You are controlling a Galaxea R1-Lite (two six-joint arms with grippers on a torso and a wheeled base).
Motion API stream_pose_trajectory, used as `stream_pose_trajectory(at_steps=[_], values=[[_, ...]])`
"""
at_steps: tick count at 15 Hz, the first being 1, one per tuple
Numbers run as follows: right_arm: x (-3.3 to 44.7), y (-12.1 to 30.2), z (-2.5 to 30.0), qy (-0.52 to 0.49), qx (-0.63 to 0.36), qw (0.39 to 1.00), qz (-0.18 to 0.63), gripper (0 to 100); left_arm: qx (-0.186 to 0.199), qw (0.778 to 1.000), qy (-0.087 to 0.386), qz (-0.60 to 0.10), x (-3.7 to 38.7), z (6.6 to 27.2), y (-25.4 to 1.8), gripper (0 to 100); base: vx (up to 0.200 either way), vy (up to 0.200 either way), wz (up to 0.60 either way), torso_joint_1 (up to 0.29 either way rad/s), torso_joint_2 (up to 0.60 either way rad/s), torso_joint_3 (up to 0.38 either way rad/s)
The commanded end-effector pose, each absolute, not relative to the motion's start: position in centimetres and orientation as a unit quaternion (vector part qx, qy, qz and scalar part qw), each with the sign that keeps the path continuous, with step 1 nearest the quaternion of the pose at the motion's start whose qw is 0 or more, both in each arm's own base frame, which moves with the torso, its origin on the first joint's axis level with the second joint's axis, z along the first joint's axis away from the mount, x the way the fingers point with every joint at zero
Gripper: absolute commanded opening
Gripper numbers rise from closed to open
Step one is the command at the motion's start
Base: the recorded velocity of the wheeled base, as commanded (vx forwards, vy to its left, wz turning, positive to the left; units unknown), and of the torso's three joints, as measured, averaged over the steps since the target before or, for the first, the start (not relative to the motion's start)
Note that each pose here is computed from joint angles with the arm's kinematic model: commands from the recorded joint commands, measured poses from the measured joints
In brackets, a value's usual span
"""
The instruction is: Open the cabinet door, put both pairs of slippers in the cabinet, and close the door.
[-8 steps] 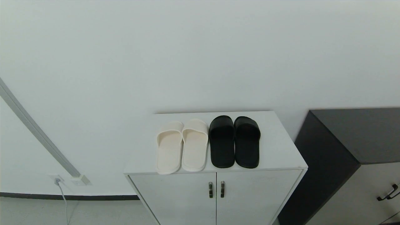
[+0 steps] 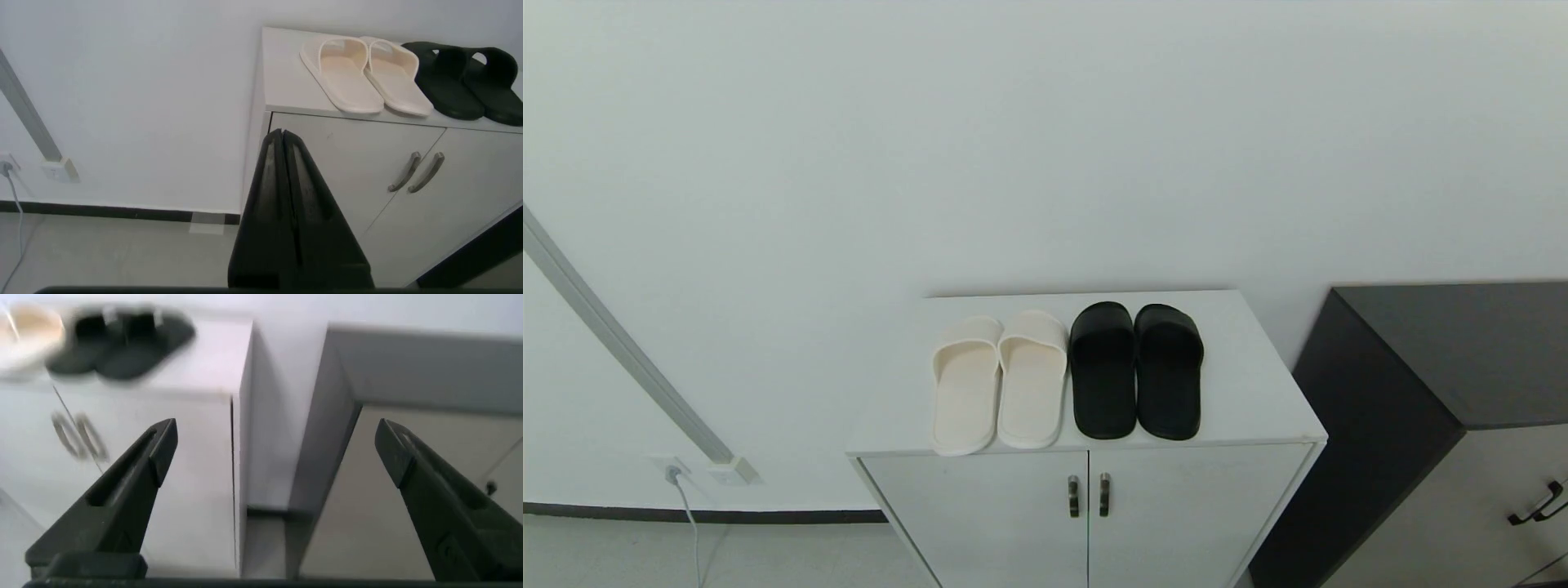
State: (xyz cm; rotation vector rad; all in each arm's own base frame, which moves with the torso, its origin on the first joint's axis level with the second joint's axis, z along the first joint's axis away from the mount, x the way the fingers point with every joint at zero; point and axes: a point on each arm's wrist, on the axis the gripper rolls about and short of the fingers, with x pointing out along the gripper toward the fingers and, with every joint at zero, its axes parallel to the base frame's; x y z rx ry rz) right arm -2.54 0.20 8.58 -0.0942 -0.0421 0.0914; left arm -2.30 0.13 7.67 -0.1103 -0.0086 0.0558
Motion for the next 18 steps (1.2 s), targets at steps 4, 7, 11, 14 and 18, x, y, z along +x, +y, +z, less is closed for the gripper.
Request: stream_pose_trajectory(at_steps=[4, 7, 11, 14, 18], values=[[1.4, 0.6, 15.7, 0.114, 0.007, 0.983, 0.143, 100, -0.055, 0.998, -0.003, 0.028, -2.3, 7.6, 0.1, 0, 0.0, 0.0, 0.0, 0.0, 0.0, 0.0], [8.8, 1.7, 17.5, 0.138, 0.018, 0.973, 0.182, 100, -0.055, 0.998, -0.004, 0.028, -2.3, 7.7, 0.1, 0, 0.0, 0.0, 0.0, 0.0, 0.0, 0.0], [14.2, 8.2, 19.6, 0.153, 0.041, 0.967, 0.2, 100, -0.055, 0.998, -0.004, 0.028, -2.3, 7.6, 0.1, 0, 0.0, 0.0, 0.0, 0.0, 0.0, 0.0], [16.4, 12.9, 20.2, 0.165, 0.045, 0.967, 0.19, 100, -0.054, 0.998, -0.004, 0.027, -2.3, 7.7, 0.1, 0, 0.0, 0.0, 0.0, 0.0, 0.0, 0.0], [19.4, 18.3, 19.6, 0.175, 0.042, 0.971, 0.159, 100, -0.054, 0.998, -0.005, 0.027, -2.3, 7.7, 0.1, 0, 0.0, 0.0, 0.0, 0.0, 0.0, 0.0]])
